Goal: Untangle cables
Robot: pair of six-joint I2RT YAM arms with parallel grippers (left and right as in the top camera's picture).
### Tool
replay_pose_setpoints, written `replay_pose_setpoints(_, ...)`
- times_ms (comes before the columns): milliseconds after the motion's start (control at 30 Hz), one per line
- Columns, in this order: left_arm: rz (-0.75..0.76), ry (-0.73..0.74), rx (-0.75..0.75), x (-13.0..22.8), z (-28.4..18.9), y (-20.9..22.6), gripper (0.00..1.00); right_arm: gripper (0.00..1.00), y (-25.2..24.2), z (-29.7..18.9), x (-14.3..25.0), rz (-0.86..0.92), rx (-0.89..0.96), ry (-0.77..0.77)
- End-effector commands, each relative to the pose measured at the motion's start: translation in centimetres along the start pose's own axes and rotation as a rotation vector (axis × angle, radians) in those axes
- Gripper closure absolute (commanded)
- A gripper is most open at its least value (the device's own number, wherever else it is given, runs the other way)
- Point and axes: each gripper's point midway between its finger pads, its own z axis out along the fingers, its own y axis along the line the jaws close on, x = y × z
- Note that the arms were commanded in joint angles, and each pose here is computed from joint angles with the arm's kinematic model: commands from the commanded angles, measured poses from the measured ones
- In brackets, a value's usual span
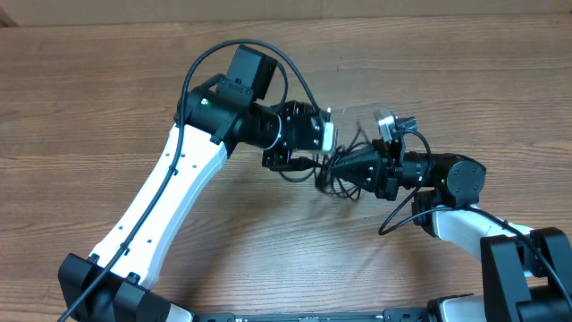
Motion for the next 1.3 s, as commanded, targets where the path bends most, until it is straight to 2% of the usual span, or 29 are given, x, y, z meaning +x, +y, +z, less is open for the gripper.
replay_pose_setpoints(0,0.092,-0.063,0.049,-1.1,-0.1,-1.0,0.44,0.88,0.7,0.3,-0.3,-0.035,-0.015,0.006)
replay_pose_setpoints(200,0.086,-0.057,0.055,-0.9,-0.1,-1.2,0.44,0.88,0.7,0.3,-0.3,-0.035,-0.015,0.005)
replay_pose_setpoints(433,0.080,-0.046,0.051,-0.7,-0.1,-1.1,0.51,0.90,0.6,0.3,-0.4,-0.030,-0.011,-0.002)
replay_pose_setpoints(567,0.061,-0.030,0.046,-0.5,-0.1,-1.0,0.55,0.95,0.5,0.3,-0.8,-0.029,-0.003,-0.021)
replay_pose_setpoints(1033,0.032,-0.030,0.046,-0.5,-0.1,-1.0,0.59,0.96,-0.8,-0.1,-3.7,0.105,0.058,-0.195)
replay_pose_setpoints(1267,-0.023,0.022,0.025,0.4,-0.1,-0.6,0.66,0.96,-1.4,-0.5,-5.3,0.135,0.089,-0.294)
